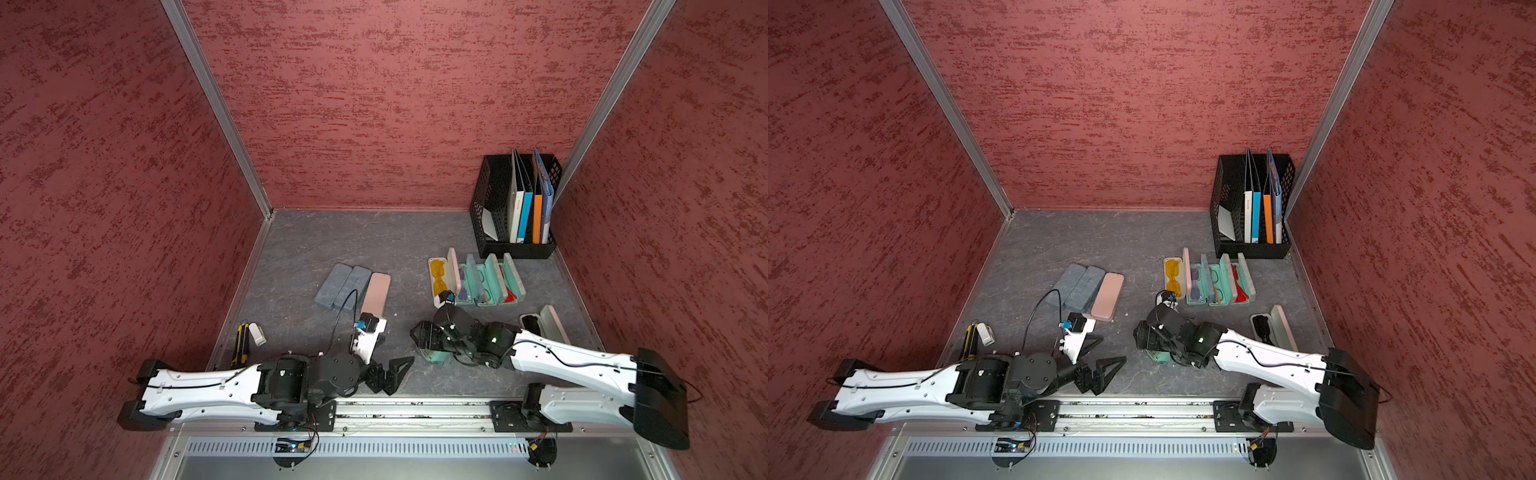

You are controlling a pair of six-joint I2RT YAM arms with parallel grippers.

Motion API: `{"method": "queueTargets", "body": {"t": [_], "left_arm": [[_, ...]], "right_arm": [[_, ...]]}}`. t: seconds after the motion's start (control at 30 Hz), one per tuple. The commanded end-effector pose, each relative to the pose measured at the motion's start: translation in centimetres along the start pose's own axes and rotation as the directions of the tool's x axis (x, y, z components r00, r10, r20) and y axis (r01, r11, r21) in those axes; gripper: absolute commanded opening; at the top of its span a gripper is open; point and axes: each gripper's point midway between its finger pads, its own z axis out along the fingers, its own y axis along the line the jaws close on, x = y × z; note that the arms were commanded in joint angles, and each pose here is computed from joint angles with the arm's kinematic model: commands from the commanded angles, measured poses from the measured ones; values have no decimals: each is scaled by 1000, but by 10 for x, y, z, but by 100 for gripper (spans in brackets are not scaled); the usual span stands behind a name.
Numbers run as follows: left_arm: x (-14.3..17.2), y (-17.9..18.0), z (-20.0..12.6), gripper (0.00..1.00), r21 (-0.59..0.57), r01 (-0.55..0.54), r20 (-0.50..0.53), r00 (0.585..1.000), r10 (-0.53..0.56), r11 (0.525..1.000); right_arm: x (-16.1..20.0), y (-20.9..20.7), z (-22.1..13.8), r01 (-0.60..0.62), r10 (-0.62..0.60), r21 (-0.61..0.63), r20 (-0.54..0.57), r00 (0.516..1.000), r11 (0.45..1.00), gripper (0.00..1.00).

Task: Close the glasses case
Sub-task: Move the glasses case to the center of the board.

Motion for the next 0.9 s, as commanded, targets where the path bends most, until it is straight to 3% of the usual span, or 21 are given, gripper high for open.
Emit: {"method": "queueTargets", "body": {"t": [0.0, 0.43, 0.7, 0.87], "left_arm": [[-25, -5, -11, 100, 13, 54, 79, 995, -55, 998], [-8, 4, 12, 100, -72, 73, 29, 997, -71, 995], [1, 18, 67, 98, -103, 97, -178, 977, -114, 990], [-2, 29, 108, 92, -117, 28, -267, 962, -58, 993]], "right_arm": [[-11, 6, -22, 53, -52, -16, 35, 998, 998, 85], [-24, 6, -69, 110, -105, -59, 82, 991, 992, 88], [-11, -43, -88, 70, -70, 7, 91, 993, 998, 88], [6, -67, -78, 41, -42, 17, 42, 998, 999, 87]]}}
